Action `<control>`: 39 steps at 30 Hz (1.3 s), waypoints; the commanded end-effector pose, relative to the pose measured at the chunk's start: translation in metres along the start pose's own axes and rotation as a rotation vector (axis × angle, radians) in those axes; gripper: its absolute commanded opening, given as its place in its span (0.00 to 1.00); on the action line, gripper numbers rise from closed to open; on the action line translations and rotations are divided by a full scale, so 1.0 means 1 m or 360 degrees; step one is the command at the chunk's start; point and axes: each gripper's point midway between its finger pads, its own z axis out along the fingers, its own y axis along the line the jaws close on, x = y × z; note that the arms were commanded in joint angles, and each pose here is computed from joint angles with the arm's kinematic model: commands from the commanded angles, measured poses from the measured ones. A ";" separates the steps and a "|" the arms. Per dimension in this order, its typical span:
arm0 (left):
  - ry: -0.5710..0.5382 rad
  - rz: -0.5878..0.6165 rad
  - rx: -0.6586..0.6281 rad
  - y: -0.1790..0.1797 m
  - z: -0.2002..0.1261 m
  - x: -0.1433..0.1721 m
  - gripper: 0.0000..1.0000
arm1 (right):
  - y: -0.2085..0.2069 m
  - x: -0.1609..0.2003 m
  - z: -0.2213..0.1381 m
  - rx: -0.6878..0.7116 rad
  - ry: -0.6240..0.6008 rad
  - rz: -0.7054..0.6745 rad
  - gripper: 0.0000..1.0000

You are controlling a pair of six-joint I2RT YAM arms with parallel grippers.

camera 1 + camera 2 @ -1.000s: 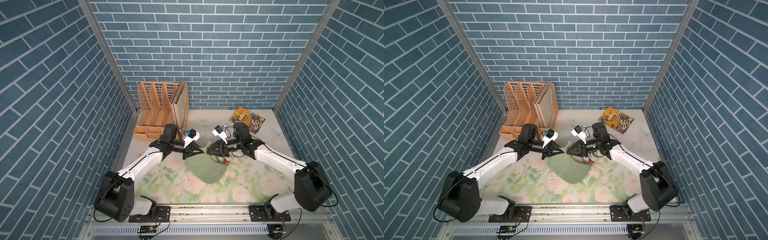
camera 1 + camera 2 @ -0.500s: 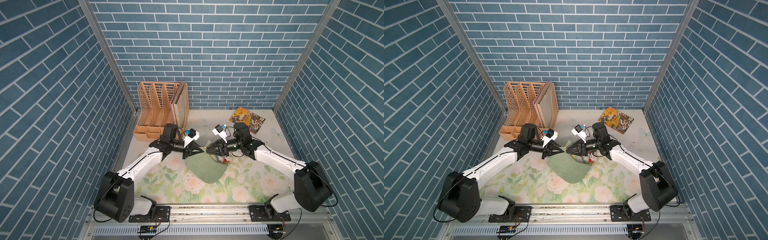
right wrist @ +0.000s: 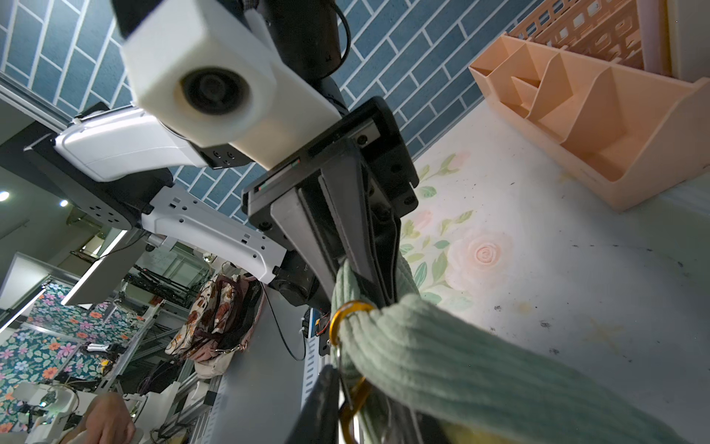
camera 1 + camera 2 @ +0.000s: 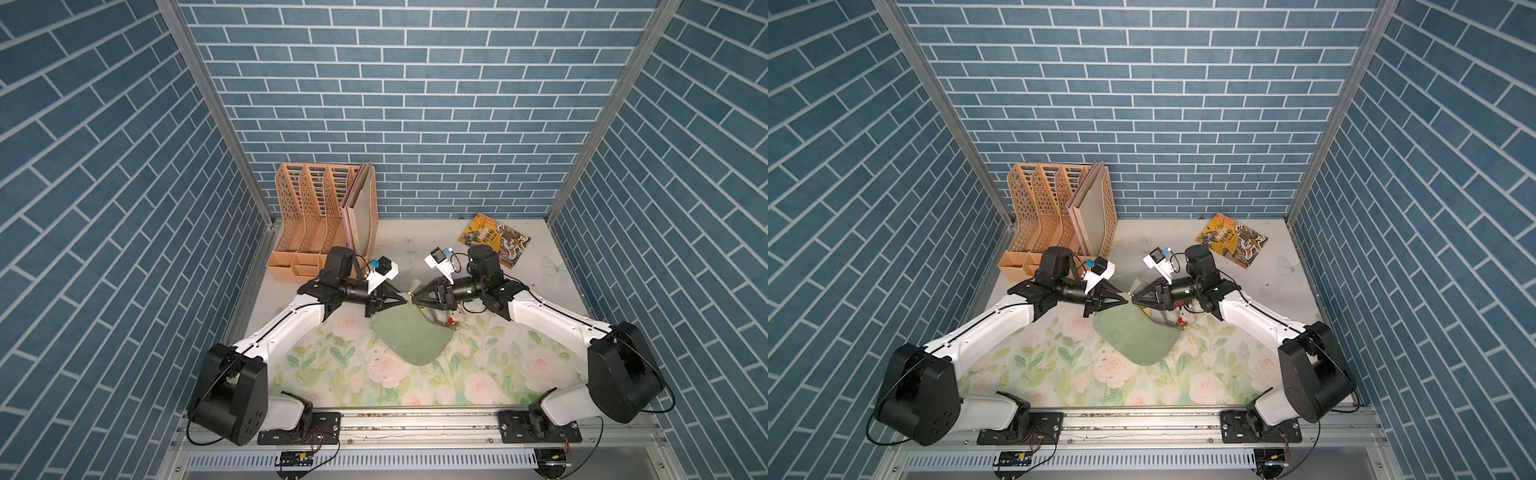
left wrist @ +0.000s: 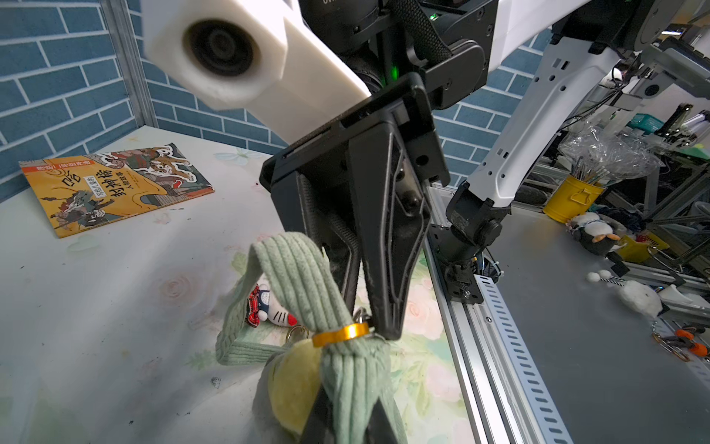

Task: Remove the decoration from the bag
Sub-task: Remove the decoration item from the bag.

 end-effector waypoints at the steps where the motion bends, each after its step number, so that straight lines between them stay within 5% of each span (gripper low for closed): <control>1: 0.0001 0.0037 -0.0061 0.004 -0.005 -0.001 0.00 | 0.002 -0.004 0.001 -0.0032 -0.0022 0.0001 0.29; 19: 0.0000 0.0071 -0.0137 0.009 -0.008 -0.008 0.00 | -0.014 -0.004 0.001 0.0118 -0.0052 0.0134 0.14; 39: 0.0115 0.0146 -0.0126 -0.007 0.012 -0.015 0.02 | -0.026 -0.032 -0.008 0.0412 -0.0188 0.0248 0.11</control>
